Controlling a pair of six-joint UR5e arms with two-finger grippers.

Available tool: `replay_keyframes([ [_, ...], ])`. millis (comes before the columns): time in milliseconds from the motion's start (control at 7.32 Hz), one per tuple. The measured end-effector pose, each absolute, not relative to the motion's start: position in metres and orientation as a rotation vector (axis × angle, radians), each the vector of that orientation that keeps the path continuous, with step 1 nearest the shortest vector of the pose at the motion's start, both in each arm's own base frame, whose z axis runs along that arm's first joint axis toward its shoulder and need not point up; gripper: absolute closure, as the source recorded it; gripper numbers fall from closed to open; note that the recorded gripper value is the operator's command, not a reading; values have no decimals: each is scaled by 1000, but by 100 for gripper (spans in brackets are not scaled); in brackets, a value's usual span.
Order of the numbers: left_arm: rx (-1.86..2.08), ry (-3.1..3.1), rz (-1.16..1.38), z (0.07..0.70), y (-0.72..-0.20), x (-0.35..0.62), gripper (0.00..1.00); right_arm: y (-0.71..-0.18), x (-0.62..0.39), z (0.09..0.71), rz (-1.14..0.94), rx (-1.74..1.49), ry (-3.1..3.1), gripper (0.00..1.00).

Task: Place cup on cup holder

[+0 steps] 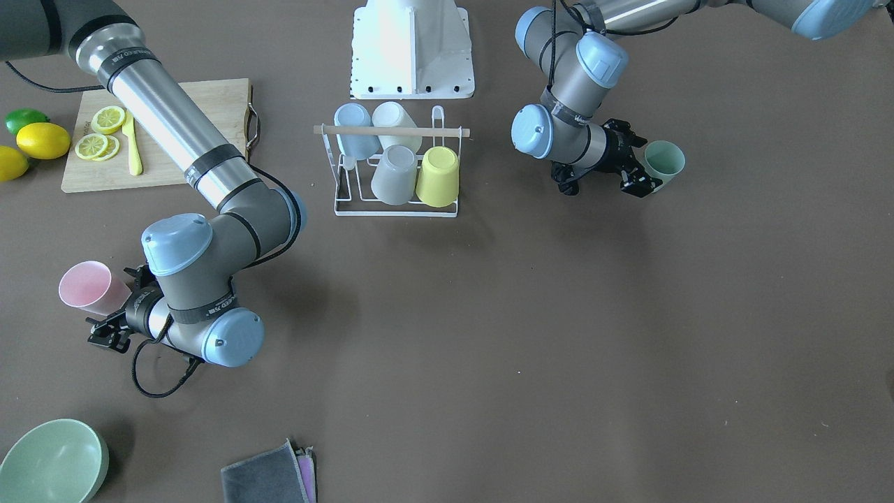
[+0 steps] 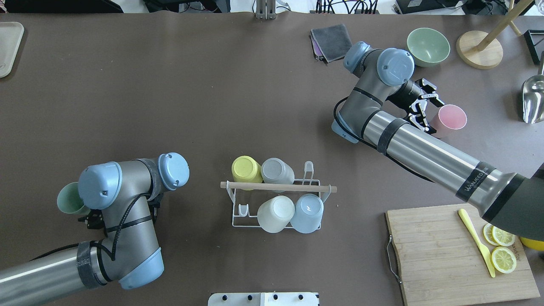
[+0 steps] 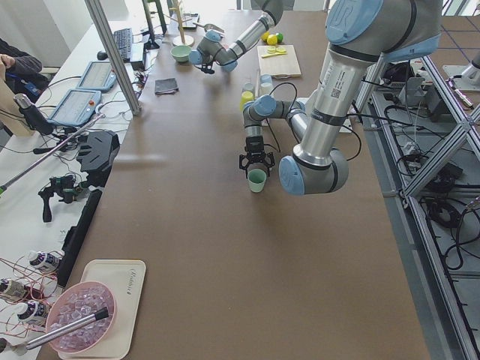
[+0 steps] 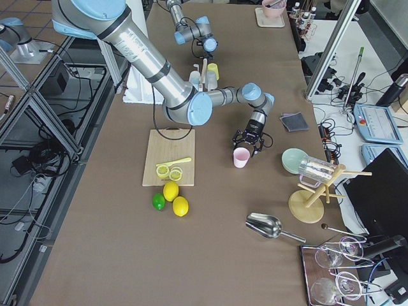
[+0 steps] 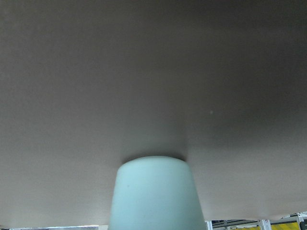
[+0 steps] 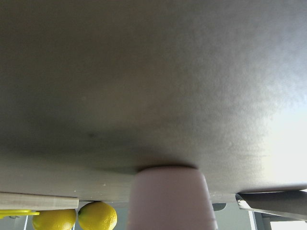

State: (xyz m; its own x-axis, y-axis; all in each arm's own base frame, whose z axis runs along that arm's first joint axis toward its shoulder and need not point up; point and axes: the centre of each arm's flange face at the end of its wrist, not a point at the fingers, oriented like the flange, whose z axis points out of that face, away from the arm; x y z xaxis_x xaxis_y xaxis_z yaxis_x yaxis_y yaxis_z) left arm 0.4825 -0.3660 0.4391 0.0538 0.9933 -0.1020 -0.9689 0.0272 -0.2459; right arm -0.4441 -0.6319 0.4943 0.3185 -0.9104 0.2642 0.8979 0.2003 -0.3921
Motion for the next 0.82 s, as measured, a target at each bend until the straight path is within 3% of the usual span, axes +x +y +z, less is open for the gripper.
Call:
replay_keyframes([
  [820,-264,-114,1523,474,-360,473,1,-625,-452,503,-1305,-544,88,1],
])
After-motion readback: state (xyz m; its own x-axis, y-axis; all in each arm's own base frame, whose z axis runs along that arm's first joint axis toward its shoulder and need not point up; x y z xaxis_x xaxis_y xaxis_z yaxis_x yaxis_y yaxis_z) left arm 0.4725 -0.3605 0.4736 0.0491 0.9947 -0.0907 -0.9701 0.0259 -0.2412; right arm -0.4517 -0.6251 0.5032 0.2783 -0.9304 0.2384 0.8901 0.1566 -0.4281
